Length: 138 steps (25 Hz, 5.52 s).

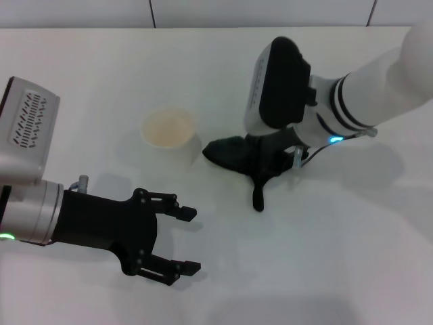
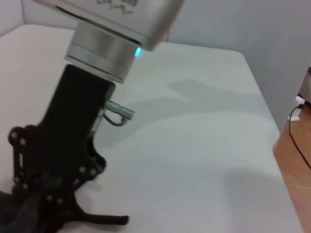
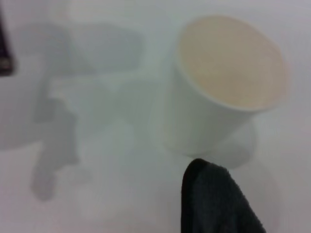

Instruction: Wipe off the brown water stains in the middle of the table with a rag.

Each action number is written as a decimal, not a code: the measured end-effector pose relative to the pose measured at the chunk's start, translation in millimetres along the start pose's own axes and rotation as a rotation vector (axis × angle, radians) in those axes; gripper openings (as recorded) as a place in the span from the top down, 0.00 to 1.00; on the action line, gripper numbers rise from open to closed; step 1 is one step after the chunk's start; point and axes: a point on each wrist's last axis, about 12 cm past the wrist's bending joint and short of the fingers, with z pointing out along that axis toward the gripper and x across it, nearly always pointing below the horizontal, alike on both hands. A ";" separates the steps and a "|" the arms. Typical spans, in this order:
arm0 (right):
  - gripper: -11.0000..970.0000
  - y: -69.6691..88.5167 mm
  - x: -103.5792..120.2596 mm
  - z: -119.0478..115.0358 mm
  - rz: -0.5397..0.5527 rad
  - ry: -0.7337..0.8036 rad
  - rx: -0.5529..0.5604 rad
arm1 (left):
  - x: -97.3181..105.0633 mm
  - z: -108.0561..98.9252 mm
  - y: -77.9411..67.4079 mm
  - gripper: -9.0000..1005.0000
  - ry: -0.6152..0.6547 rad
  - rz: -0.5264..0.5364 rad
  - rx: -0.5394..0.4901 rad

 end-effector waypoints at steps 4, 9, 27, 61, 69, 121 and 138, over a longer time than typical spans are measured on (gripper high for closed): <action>0.87 -6.5 3.6 -2.7 0.018 -0.010 0.022 | 0.0 0.0 0.1 0.15 0.000 0.000 -0.001; 0.87 3.3 1.8 -1.9 0.001 0.003 -0.026 | -0.2 0.0 0.4 0.16 0.000 0.001 -0.002; 0.87 41.8 -13.7 -1.1 -0.061 -0.027 -0.217 | -1.0 0.1 0.8 0.16 -0.001 0.003 -0.002; 0.87 29.7 -4.4 -7.9 -0.009 -0.048 -0.223 | -1.5 1.2 0.9 0.16 -0.007 0.011 -0.005; 0.87 12.3 1.0 -1.2 0.003 -0.063 -0.095 | -0.8 1.2 0.8 0.16 -0.008 0.009 -0.006; 0.81 -2.2 79.4 -65.5 0.120 -0.101 -0.185 | 1.3 -4.4 0.5 0.16 -0.046 0.015 -0.042; 0.46 -0.8 128.6 -134.1 0.167 -0.425 -0.251 | 3.3 -8.8 0.0 0.16 -0.069 0.020 -0.067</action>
